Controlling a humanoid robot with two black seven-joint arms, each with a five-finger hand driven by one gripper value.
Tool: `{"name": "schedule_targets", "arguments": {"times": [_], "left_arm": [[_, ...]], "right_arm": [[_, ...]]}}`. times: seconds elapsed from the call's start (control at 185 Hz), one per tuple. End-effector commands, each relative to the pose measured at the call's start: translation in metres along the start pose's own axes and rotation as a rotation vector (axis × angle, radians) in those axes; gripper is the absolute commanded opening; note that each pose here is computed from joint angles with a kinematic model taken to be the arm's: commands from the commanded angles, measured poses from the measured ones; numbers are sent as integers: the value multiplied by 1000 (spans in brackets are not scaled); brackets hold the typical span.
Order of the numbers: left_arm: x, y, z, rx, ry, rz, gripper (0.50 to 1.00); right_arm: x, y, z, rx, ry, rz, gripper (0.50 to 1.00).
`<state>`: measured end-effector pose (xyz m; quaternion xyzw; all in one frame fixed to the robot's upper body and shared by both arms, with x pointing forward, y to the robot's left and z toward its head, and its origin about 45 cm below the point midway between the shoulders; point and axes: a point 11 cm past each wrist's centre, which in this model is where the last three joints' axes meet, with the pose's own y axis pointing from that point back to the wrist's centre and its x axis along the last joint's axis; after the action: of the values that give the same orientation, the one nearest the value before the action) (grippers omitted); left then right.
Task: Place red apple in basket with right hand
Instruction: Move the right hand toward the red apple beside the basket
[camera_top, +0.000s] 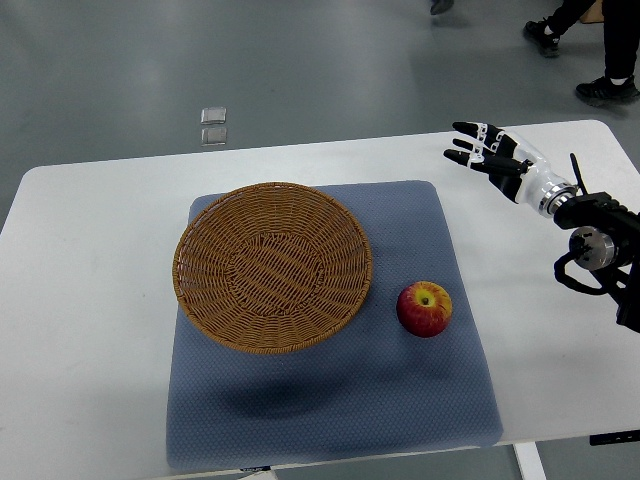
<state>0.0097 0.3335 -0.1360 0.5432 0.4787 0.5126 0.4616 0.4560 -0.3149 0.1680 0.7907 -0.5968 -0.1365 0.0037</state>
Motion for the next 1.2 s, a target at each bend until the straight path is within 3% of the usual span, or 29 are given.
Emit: {"name": "schedule_targets", "arguments": {"times": [0.0,0.309,0.683,1.057,1.192], "left_arm": [[0,0,0,0,0,1,1000],[1,0,0,0,2,6,1000],[1,0,0,0,2,6,1000],[2,0,0,0,1,9,1000],[2,0,0,0,1,11,1000]], "right_arm": [[-1,0,1,0,-2,-1,917],[-2,4,2,-3,-4,-52,917],[12,34,-23,-13,96,-174,917],[12,79,-68,-26,462,-359,917],[-9,103,-88,-42,618,-487,917]]}}
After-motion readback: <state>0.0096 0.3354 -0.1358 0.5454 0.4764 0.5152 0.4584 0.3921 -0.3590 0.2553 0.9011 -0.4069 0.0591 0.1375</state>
